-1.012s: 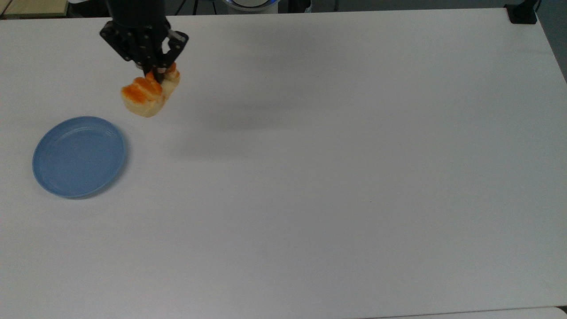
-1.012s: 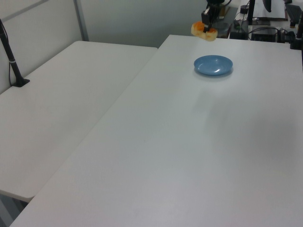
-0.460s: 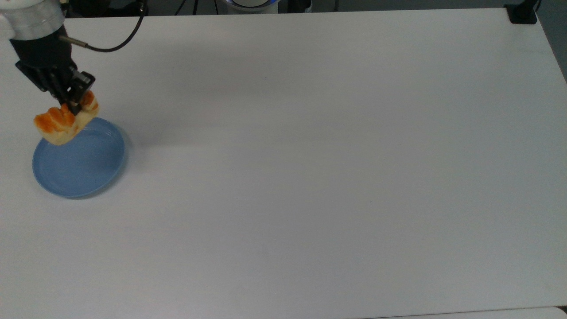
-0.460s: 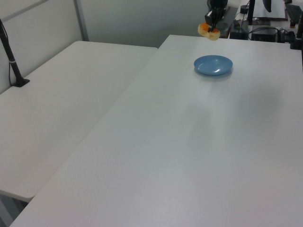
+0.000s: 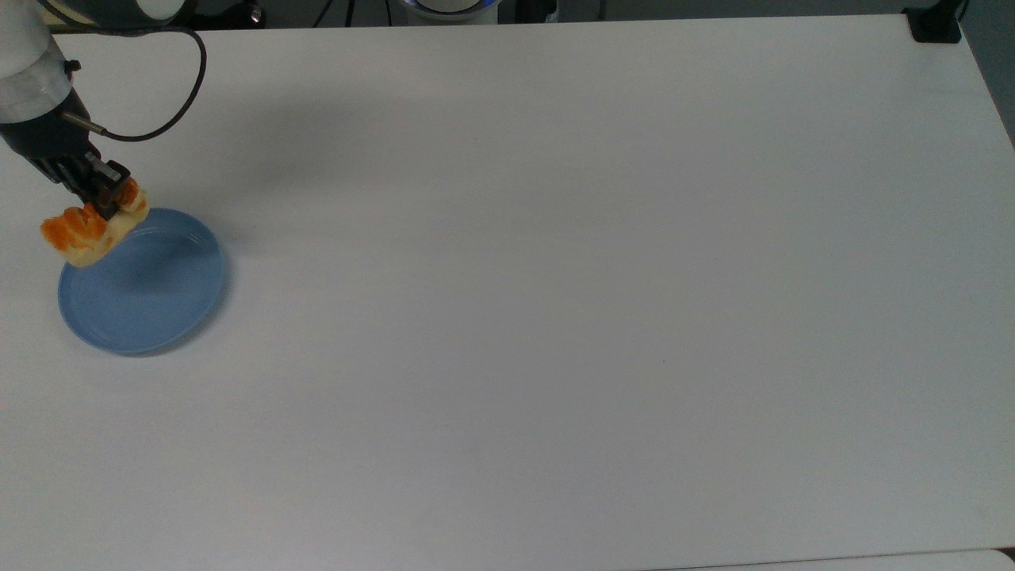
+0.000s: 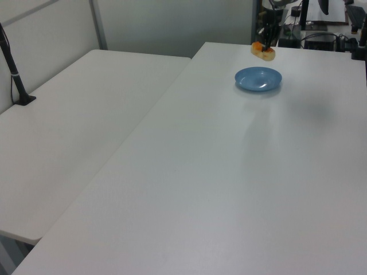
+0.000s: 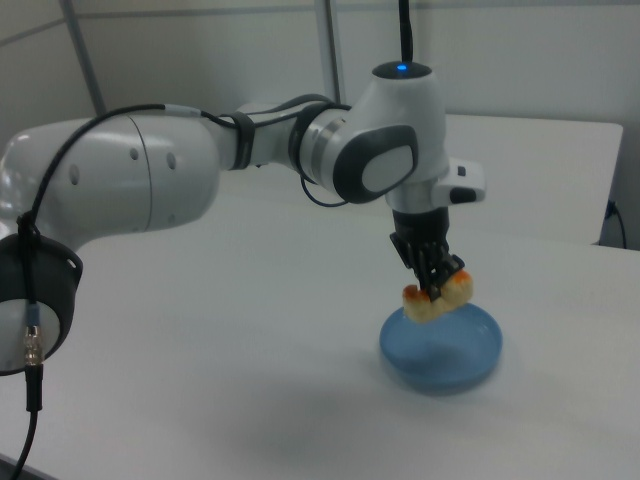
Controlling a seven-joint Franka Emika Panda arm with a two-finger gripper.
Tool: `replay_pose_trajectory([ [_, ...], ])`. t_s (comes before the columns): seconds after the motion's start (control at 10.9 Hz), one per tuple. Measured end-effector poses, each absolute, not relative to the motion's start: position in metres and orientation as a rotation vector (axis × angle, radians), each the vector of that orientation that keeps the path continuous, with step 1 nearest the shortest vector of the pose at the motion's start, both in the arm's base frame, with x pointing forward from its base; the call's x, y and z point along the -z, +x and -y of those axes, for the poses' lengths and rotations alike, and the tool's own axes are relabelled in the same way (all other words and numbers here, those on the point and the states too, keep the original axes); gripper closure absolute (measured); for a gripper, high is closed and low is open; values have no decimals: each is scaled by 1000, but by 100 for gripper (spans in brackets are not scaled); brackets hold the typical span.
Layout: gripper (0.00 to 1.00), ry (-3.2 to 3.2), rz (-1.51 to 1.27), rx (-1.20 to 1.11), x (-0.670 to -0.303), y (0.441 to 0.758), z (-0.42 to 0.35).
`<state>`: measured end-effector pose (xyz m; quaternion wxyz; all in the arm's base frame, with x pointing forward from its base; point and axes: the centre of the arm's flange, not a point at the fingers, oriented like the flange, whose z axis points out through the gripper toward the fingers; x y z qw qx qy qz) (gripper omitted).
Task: Put the bread on a plate
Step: 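Lower the bread roll onto the blue plate and open the gripper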
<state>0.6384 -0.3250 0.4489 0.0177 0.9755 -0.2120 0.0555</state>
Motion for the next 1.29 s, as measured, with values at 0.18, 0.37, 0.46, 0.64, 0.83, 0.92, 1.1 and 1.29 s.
replay_pose_trajectory([
  [0.18,89,3033,695,-126,-429,634,339],
  [0.37,89,3039,733,-76,-396,639,340],
  [0.46,89,3036,759,-68,-380,643,340],
  [0.64,89,3032,788,-78,-364,650,337],
  [0.83,88,3028,814,-86,-359,653,335],
  [0.92,87,3028,816,-86,-359,653,335],
  [1.1,59,3027,818,-90,-360,653,336],
  [1.29,30,3025,819,-100,-363,654,337],
])
